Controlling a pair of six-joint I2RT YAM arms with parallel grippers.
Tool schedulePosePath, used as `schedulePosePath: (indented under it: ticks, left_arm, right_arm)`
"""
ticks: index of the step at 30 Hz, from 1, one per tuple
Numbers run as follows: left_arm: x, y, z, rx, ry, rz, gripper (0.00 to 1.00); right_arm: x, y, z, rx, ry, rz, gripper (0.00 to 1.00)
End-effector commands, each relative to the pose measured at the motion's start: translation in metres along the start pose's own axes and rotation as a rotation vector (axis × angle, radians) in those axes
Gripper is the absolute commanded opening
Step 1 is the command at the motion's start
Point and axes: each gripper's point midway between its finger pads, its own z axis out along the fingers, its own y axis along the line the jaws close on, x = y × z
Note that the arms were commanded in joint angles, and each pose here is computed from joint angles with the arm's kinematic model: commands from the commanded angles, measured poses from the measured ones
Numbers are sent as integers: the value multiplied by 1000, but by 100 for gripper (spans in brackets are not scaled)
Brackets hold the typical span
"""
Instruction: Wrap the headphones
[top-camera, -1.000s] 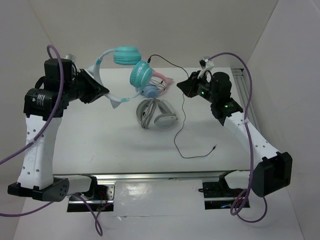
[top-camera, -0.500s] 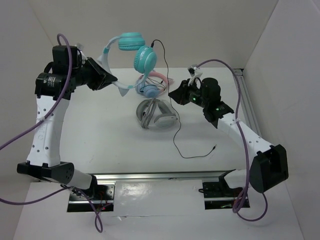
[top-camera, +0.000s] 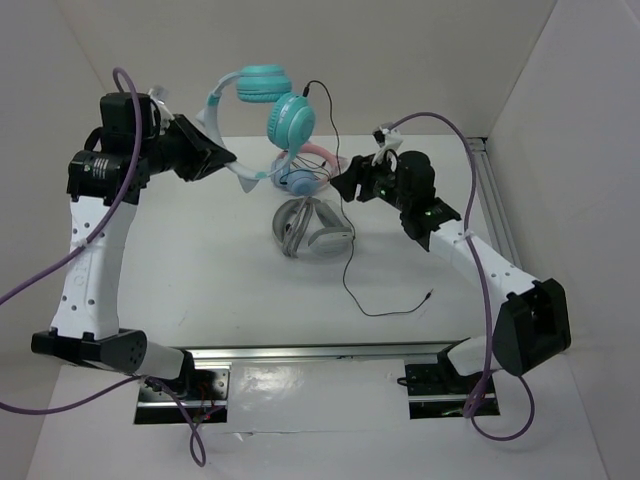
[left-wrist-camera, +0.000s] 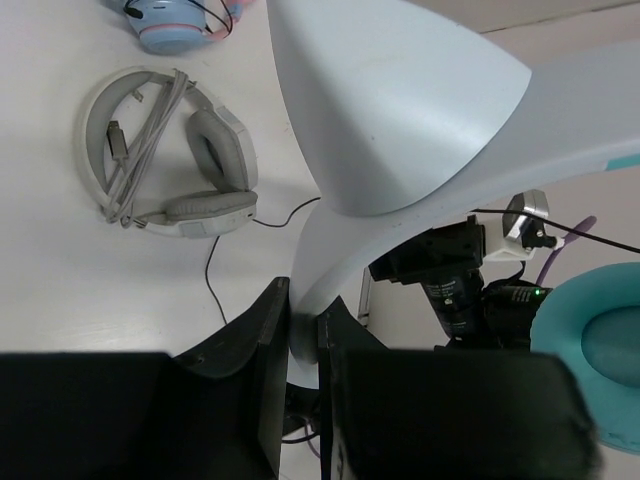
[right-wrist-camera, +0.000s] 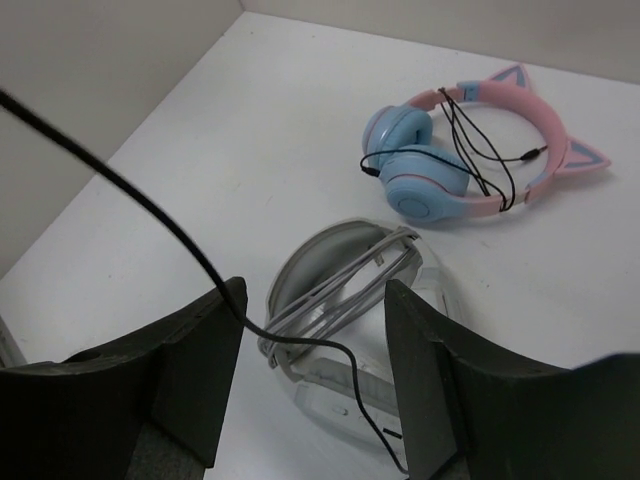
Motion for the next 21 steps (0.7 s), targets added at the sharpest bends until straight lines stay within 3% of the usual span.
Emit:
schedulePosePath:
  ticks: [1,4,8,11,13,19,20,21]
  left_arm:
    - [-6,-43,-30,178,-83,96,0]
    - [-1,-52,-35,221,-71,123,0]
    - [-1,-59,-40,261,-65,145,0]
    - [-5,-49,-43,225,-82,124,0]
    - [-12,-40,-46,191,-110,97,0]
    - [-28,-20,-55,134,-150,36,0]
    - [-29,-17,-58,132,-160,30,0]
    - [-30,-13,-53,126,-154,26,0]
  right_arm:
    - [-23,11,2,-11,-95,-76,65]
    - [3,21,13,-53,-58,-108,61]
    - [24,17,14,-41,-119,-121,49]
    - [50,8,4,-5,-98,-125,37]
    - [61,3,-3,14,-80,-140,23]
    - [67,-13,-37,140,-65,-155,27]
    - [67,-15,-40,150,-71,-167,25]
    - [61,-14,-47,160,-82,-168,15]
